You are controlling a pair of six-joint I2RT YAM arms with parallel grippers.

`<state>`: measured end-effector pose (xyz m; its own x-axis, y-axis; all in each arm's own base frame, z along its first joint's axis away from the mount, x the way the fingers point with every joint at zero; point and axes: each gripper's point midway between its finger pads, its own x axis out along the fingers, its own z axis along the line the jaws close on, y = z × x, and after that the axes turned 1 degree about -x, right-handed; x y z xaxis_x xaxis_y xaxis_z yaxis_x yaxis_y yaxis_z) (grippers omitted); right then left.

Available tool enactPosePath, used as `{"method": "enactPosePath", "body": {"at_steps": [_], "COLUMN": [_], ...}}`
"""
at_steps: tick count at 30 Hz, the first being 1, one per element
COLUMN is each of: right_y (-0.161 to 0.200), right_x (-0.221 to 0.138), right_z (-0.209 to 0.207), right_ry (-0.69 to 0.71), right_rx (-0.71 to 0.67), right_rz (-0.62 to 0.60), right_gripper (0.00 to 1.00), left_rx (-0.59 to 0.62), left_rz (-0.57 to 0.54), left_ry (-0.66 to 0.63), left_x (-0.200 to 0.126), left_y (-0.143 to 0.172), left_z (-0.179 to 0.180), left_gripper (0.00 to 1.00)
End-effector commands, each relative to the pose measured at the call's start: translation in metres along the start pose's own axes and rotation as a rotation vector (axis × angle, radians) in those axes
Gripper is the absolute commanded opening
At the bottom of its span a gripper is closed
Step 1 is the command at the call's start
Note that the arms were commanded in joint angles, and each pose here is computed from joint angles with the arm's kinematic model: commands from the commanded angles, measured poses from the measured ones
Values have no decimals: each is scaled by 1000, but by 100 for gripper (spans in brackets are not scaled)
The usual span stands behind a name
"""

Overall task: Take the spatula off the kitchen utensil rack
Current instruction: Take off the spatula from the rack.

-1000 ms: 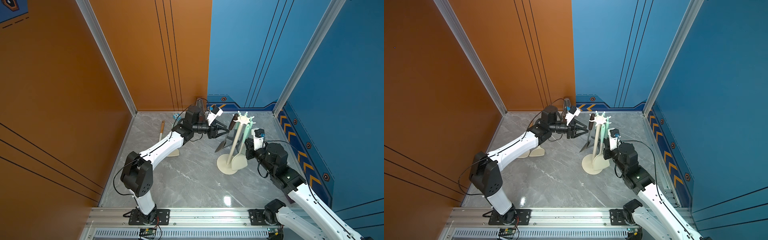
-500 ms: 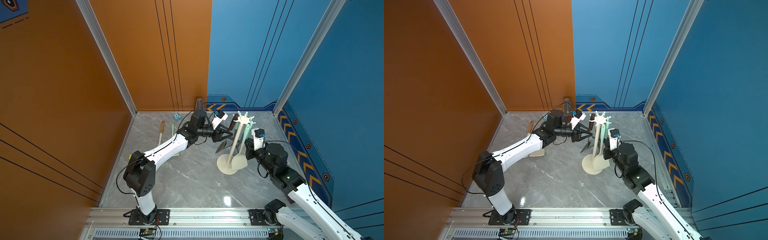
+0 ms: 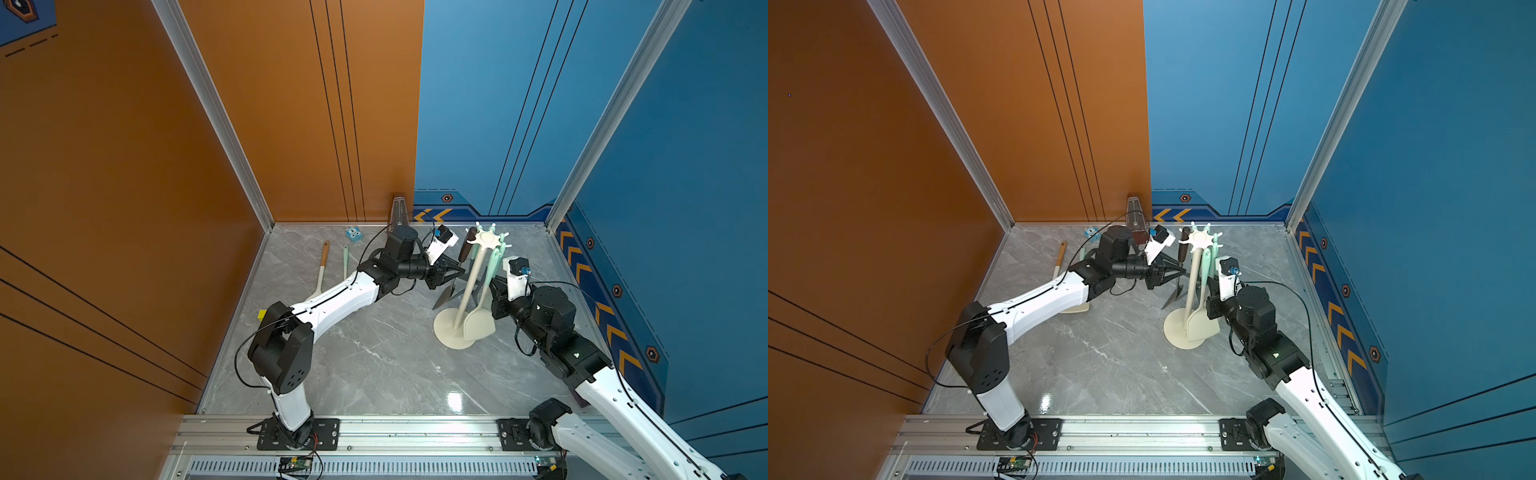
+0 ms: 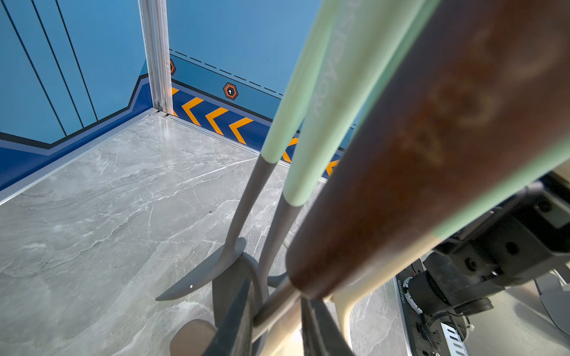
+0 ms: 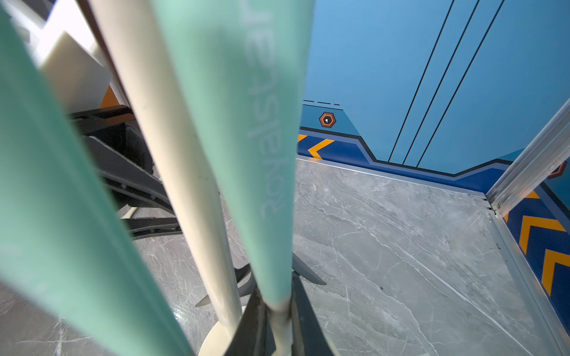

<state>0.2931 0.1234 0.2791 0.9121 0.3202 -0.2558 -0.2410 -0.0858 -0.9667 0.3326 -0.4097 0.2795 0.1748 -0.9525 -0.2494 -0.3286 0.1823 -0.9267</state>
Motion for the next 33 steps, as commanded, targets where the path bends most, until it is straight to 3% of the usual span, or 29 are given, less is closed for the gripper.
{"method": "enactPosePath", "body": {"at_steps": [1, 5, 15, 33], "right_y": [47, 47, 50, 51], "right_x": [3, 3, 1, -4], "right_z": [-6, -6, -7, -9], "right_ry": [34, 35, 40, 45], "right_rx": [2, -1, 1, 3], "right_rz": [167, 166, 167, 167], "right_gripper": [15, 15, 15, 15], "left_rx": [24, 21, 32, 160], "left_rz": [-2, -4, -24, -29], "left_ry": [-19, -62, -109, -431], "left_x": [8, 7, 4, -32], "left_y": [-2, -1, -6, -5], "left_z": [1, 8, 13, 36], "left_gripper": [24, 14, 0, 0]}}
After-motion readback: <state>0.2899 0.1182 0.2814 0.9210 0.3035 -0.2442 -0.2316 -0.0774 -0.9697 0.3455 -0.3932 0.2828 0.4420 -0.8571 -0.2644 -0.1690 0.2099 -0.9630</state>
